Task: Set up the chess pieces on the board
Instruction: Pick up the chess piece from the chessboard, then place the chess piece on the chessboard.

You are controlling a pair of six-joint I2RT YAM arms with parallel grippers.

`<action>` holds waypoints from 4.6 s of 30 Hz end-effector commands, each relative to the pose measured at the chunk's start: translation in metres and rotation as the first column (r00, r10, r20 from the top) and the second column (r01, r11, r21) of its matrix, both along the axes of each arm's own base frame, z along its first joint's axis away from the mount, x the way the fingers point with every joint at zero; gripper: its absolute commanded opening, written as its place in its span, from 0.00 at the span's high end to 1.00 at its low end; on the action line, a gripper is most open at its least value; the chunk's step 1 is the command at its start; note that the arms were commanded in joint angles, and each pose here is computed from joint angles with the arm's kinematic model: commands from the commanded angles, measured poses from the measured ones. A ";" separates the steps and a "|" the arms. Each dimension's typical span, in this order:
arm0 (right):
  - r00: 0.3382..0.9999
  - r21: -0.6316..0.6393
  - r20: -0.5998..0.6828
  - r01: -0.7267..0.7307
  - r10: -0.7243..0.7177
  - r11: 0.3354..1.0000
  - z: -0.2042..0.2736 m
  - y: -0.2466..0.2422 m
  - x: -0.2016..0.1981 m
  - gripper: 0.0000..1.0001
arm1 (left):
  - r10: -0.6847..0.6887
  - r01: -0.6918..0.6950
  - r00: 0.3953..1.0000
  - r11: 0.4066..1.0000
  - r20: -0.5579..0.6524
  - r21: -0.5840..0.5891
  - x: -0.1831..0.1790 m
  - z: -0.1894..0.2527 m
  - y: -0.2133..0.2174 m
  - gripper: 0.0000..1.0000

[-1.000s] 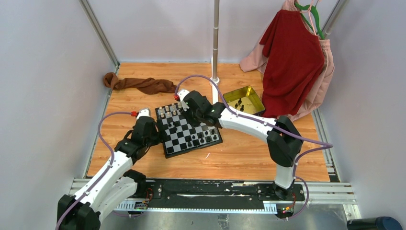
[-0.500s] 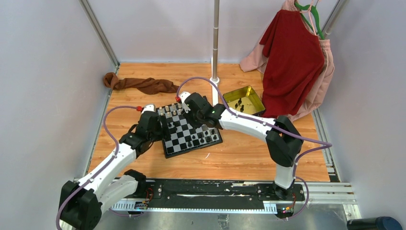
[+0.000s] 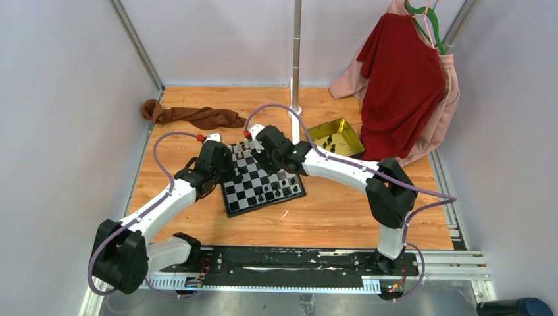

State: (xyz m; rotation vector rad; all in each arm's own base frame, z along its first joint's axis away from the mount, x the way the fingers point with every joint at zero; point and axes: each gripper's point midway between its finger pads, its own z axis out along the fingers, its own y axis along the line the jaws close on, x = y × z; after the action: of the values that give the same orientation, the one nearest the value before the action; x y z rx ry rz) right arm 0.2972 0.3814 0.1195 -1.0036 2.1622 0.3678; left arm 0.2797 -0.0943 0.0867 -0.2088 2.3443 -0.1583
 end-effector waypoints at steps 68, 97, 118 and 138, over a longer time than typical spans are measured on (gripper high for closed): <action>0.999 -0.009 0.002 0.049 -0.049 0.999 0.001 -0.016 0.019 0.67 | -0.041 0.047 0.997 0.993 -0.059 0.108 0.043 -0.025 -0.011 0.97; 0.999 0.012 -0.018 0.044 -0.044 0.999 0.002 -0.017 0.016 0.67 | 0.003 -0.006 0.999 0.997 -0.042 -0.075 -0.067 -0.005 0.005 1.00; 0.999 0.017 -0.022 0.046 -0.046 0.999 0.003 -0.020 0.011 0.67 | -0.043 0.042 0.994 0.999 -0.098 -0.016 -0.091 -0.023 -0.014 1.00; 0.999 0.005 -0.028 0.038 -0.038 0.999 -0.004 -0.020 0.012 0.67 | -0.045 0.050 0.987 0.998 -0.152 0.029 -0.094 -0.035 -0.019 1.00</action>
State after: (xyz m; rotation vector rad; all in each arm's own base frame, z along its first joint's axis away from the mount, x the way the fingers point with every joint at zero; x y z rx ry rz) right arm 0.3077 0.3674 0.1138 -0.9740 2.1946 0.3687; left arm 0.1867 -0.1141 0.0539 -0.1492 2.4970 -0.1601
